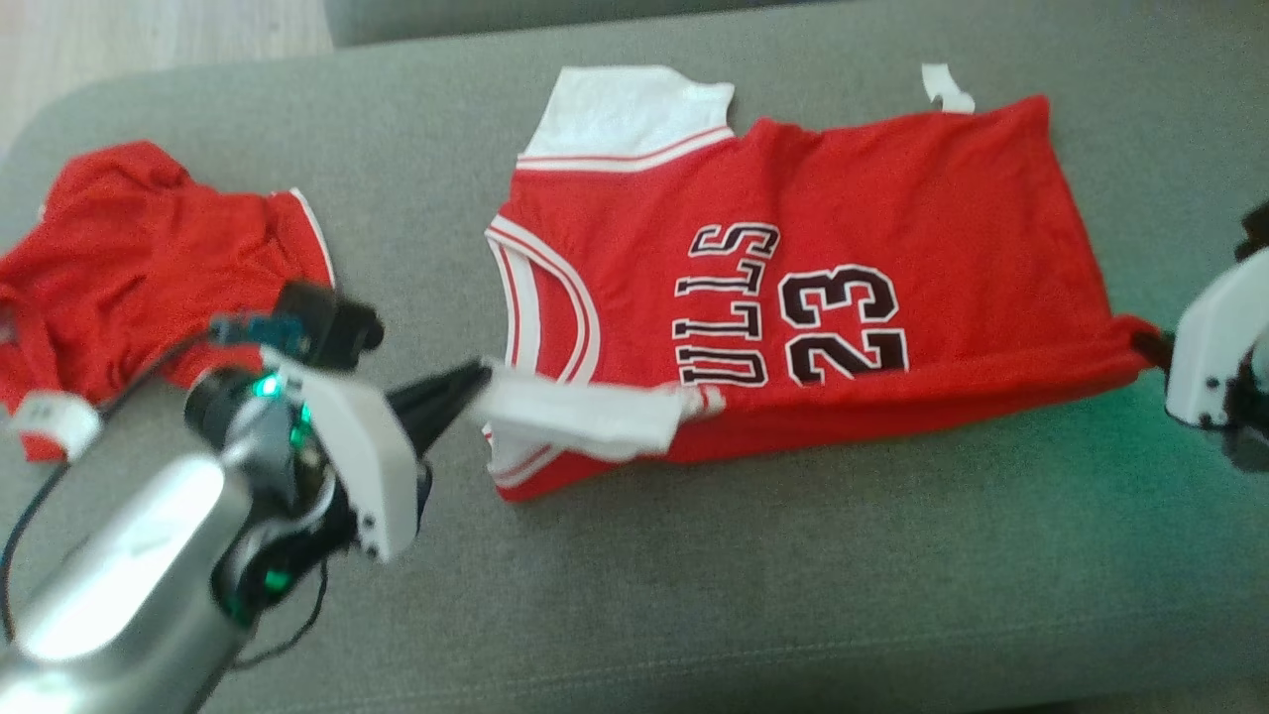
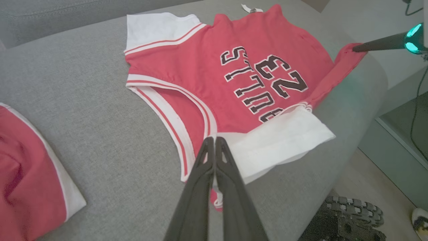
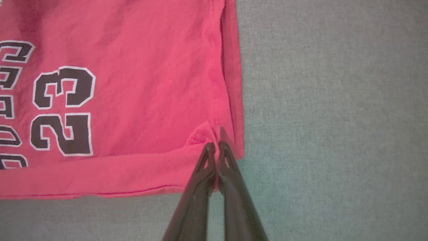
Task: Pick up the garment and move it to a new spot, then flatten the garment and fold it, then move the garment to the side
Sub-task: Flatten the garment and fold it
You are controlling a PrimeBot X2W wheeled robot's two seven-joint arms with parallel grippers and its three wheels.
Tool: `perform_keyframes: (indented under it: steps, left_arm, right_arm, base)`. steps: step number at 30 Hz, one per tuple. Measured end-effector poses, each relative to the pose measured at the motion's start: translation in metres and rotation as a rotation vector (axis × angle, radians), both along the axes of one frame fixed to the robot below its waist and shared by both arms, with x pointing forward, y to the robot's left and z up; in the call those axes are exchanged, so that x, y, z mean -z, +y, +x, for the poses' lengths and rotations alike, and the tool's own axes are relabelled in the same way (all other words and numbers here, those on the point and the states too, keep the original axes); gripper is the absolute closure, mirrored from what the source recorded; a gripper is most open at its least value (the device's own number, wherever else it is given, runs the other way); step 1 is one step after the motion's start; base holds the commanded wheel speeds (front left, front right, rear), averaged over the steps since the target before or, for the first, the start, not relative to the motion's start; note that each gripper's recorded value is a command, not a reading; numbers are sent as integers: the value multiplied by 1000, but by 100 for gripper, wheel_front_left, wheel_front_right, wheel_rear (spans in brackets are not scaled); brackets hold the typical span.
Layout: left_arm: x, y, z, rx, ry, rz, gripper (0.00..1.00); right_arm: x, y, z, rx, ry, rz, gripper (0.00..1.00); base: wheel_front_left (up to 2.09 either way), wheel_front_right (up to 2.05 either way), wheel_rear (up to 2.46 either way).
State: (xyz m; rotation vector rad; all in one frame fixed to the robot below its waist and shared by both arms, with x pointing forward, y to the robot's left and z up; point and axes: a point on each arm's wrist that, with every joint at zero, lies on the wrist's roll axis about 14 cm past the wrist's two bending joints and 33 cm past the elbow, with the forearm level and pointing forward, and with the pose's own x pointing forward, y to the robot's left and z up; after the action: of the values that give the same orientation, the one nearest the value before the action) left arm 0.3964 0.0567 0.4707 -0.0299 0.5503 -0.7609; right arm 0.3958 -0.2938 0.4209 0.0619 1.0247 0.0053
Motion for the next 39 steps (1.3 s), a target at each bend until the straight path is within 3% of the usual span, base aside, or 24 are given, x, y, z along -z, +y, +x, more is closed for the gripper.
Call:
perform_keyframes:
  steps: [12,13,14,15,16,17,25,30,34,39]
  left_arm:
    - [28,-14,60,0,-21,42,100]
    - [29,-16,64,-5,-29,37,100]
    - [29,-16,64,-5,-29,37,89]
    - [29,-17,69,-11,-41,30,33]
    - [28,-18,73,-18,-56,25,4]
    - [28,-19,78,-24,-76,23,0]
    - [-15,-9,117,-248,-287,-159,0]
    - [-57,0,122,-392,-437,-295,0]
    - [-73,7,99,-531,-451,-396,0]
    - [-84,15,62,-618,-500,-441,0]
  right_arm:
    - [22,9,38,-8,16,-43,100]
    - [21,8,42,-9,-4,-51,59]
    - [21,8,42,-9,-4,-51,0]
    - [21,7,46,-9,-26,-59,0]
    - [20,7,50,-5,-49,-59,0]
    - [17,7,54,-2,-79,-58,0]
    - [-31,15,95,-12,-462,-55,0]
    - [-86,33,107,-79,-799,-67,0]
    - [-119,36,86,-85,-1054,-85,0]
    - [-113,54,55,-68,-1110,-65,0]
  base:
    - [0,0,0]
    - [0,0,0]
    - [0,0,0]
    - [0,0,0]
    - [0,0,0]
    - [0,0,0]
    - [0,0,0]
    - [0,0,0]
    - [0,0,0]
    - [0,0,0]
